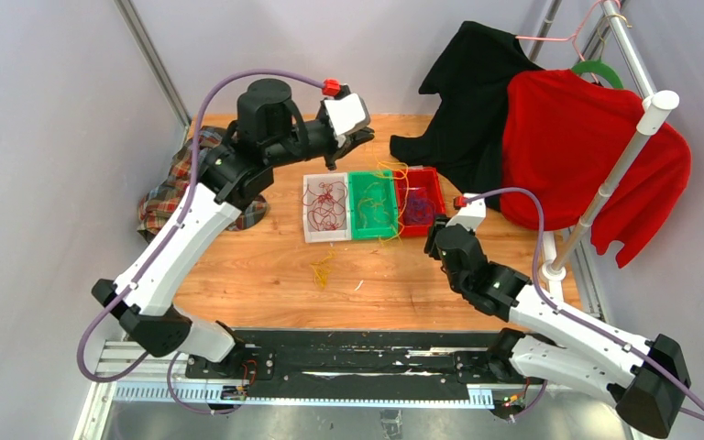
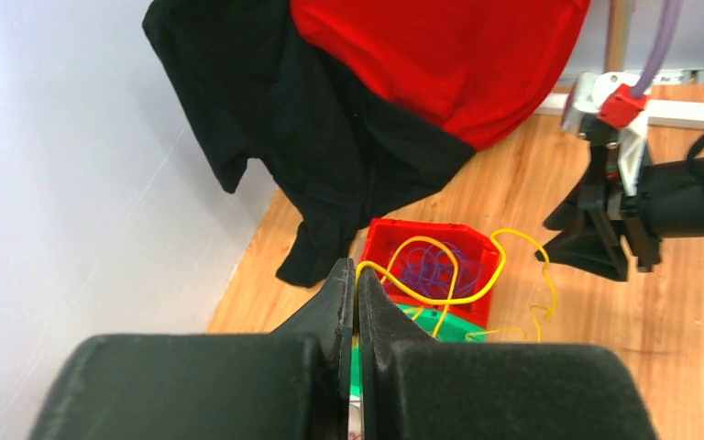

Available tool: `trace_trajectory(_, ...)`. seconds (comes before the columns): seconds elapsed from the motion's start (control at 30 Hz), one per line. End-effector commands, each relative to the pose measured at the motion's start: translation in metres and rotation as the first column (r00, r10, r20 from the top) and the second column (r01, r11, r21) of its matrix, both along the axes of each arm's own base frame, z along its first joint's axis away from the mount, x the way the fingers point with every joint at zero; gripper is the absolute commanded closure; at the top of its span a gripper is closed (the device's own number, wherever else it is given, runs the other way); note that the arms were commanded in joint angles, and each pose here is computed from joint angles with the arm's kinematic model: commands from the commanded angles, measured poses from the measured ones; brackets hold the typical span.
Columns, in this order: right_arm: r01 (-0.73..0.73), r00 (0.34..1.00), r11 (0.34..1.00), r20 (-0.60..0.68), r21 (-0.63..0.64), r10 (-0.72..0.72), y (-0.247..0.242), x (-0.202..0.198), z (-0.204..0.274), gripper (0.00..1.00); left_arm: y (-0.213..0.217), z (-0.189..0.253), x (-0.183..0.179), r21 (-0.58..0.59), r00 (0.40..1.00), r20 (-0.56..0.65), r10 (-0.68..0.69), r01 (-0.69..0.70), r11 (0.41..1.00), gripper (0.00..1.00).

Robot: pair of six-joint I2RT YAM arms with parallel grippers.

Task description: Untangle the cables

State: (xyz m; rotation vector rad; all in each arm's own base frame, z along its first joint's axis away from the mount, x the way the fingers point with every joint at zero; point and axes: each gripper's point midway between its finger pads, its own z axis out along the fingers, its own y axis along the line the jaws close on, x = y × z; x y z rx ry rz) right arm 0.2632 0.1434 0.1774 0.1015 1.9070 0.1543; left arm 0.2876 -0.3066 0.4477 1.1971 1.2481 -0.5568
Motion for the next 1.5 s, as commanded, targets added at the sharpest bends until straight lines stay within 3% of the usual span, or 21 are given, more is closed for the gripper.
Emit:
trace_trajectory(0.0, 0.048, 0.999, 0.998, -0.012, -0.044, -0.048, -0.013, 0.003, -0.009, 0.61, -0.006, 0.009, 0.025, -0.002, 0.994, 0.1, 0.051, -0.051, 0.999, 1.0)
trace_trajectory(0.33, 0.031, 0.999, 0.998, -0.035, -0.05, -0.033, -0.01, 0.007, -0.014, 0.66, 0.016, 0.053, 0.05, -0.079, 0.972, 0.186, 0.144, -0.131, 0.988, 1.0)
trace_trajectory(0.57, 0.014, 0.998, 0.999, -0.054, -0.043, -0.016, -0.003, 0.009, -0.019, 0.69, 0.021, 0.055, 0.059, -0.105, 0.959, 0.207, 0.192, -0.173, 0.979, 1.0)
trace_trajectory(1.0, 0.022, 0.998, 0.999, -0.051, -0.043, -0.024, -0.013, 0.001, -0.025, 0.74, 0.011, -0.068, 0.101, 0.089, 0.965, 0.118, 0.235, -0.246, 0.965, 1.0)
trace_trajectory(1.23, 0.036, 0.997, 0.998, -0.061, -0.052, -0.039, -0.02, -0.004, -0.031, 0.76, 0.015, -0.14, 0.109, 0.252, 0.967, 0.051, 0.25, -0.255, 0.934, 1.0)
trace_trajectory(1.47, 0.043, 0.996, 0.997, -0.072, -0.071, -0.049, -0.022, -0.003, -0.037, 0.77, 0.014, -0.178, 0.117, 0.31, 0.957, -0.031, 0.289, -0.266, 0.913, 1.0)
